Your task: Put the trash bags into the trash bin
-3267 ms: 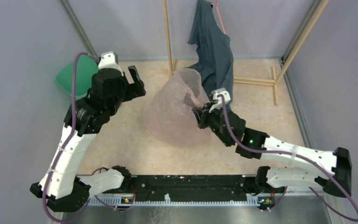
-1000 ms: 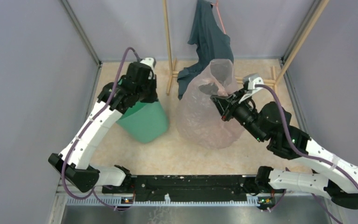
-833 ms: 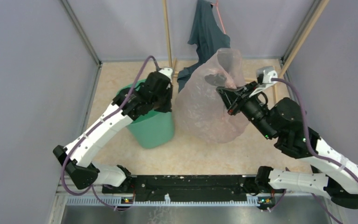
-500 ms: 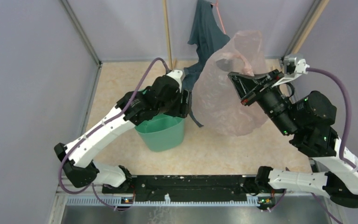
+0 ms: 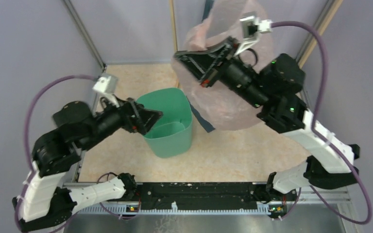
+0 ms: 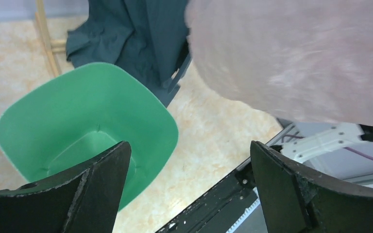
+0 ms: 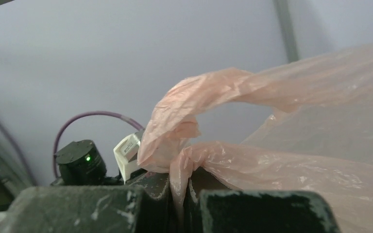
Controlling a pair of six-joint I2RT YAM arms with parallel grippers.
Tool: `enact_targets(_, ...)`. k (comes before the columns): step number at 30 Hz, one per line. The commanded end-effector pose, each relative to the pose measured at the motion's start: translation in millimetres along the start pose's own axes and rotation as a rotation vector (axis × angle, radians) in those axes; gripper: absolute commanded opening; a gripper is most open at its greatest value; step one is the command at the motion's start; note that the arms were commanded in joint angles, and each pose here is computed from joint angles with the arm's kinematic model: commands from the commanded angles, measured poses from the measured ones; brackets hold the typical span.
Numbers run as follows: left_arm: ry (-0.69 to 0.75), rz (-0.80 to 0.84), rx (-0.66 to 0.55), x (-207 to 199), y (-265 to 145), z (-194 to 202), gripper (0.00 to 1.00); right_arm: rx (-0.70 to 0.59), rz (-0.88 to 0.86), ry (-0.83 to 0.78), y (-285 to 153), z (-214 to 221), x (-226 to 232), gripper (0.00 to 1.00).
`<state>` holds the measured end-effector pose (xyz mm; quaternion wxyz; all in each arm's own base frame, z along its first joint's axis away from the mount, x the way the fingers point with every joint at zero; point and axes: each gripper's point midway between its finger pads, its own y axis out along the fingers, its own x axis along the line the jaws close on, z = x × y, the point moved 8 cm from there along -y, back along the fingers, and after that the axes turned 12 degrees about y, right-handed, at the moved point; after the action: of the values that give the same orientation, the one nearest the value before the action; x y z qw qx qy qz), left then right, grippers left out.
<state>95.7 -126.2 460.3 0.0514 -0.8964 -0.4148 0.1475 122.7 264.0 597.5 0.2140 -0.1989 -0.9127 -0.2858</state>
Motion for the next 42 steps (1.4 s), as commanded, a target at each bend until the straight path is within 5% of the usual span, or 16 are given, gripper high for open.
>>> enact_targets(1,-0.027,0.068,-0.163,4,-48,-9,0.98,0.023,-0.268,0.249,29,13,53,0.00)
enact_targets(8,-0.081,0.168,-0.354,11,-115,-6,0.98,-0.089,-0.277,0.518,48,14,69,0.00)
enact_targets(16,-0.067,0.207,-0.367,6,-124,-11,0.98,-0.227,0.194,0.363,18,39,-11,0.00)
enact_targets(25,-0.122,0.080,-0.335,10,-114,-24,0.98,-0.061,0.433,0.260,-23,79,-125,0.00)
enact_targets(42,-0.197,-0.406,-0.156,37,-28,-34,0.93,0.179,0.289,0.169,-65,36,-72,0.00)
